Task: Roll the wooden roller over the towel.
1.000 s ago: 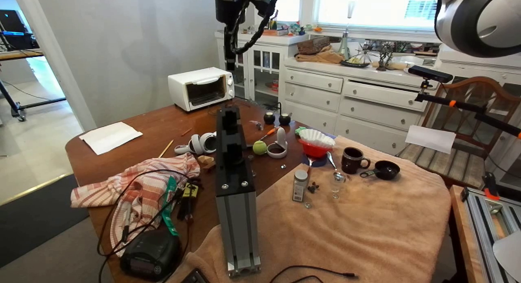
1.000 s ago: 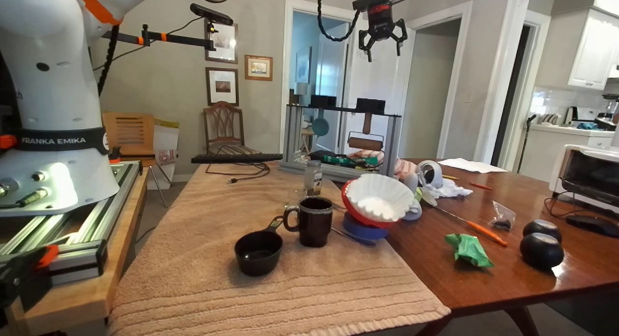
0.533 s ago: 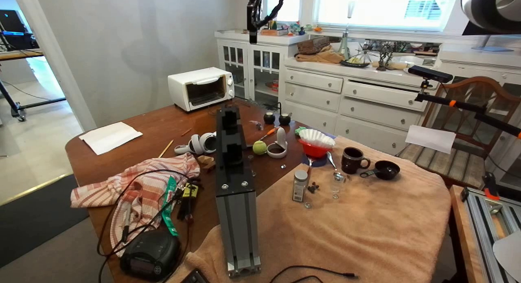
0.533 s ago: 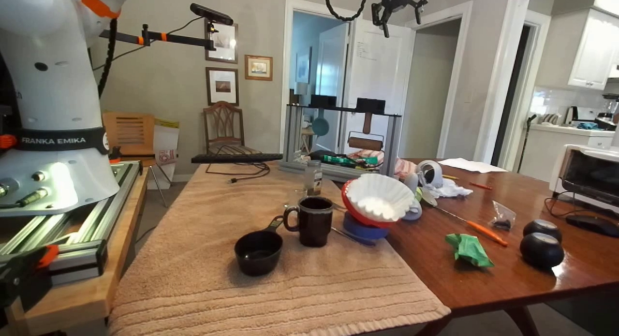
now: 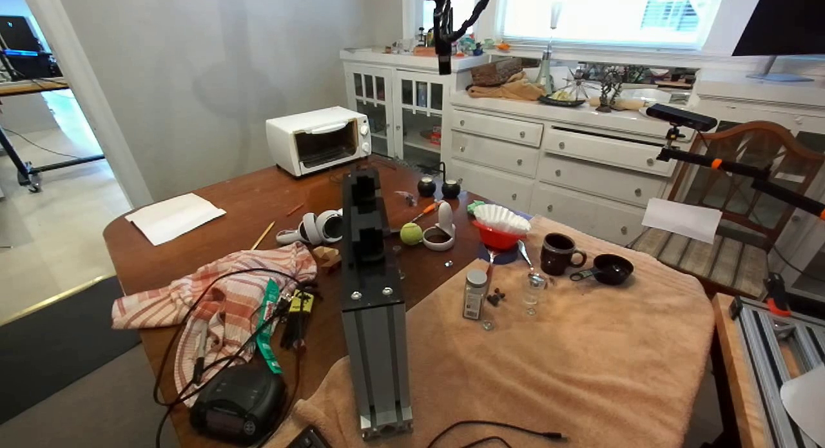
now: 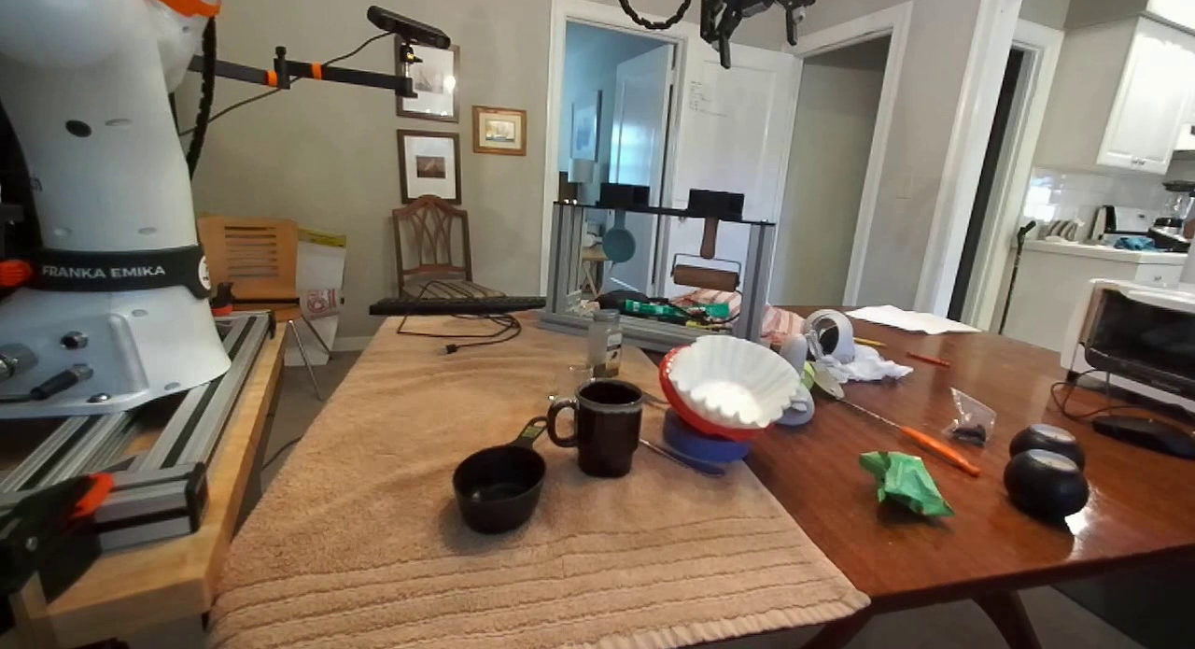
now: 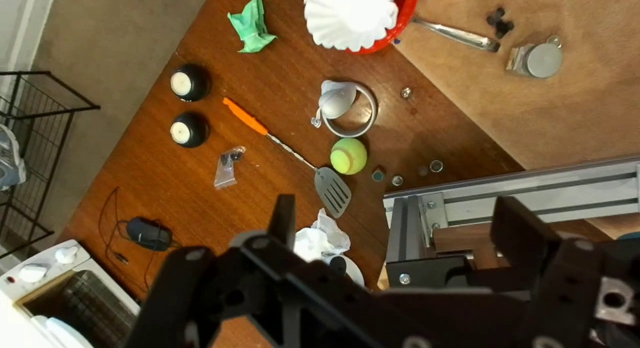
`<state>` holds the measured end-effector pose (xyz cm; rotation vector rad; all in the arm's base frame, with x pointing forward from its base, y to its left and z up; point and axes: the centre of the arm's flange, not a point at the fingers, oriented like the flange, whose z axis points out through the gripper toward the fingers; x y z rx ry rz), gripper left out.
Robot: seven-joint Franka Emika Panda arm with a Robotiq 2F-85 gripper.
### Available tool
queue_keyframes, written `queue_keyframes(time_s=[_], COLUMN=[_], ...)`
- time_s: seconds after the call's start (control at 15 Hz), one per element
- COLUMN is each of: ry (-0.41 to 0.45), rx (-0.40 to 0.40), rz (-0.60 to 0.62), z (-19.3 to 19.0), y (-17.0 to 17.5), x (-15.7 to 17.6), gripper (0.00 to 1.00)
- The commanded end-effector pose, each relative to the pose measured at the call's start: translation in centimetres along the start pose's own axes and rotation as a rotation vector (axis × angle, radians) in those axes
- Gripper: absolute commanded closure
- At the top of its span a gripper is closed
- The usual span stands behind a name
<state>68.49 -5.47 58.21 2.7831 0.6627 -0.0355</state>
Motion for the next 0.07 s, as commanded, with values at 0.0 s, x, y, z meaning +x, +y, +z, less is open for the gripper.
queue_keyframes(time_s=[0.0], ry=[-0.001], rx=[0.004], rz=[-0.004], z=[-0.26], y=[-0.15], x=[-0.49], gripper=[0.0])
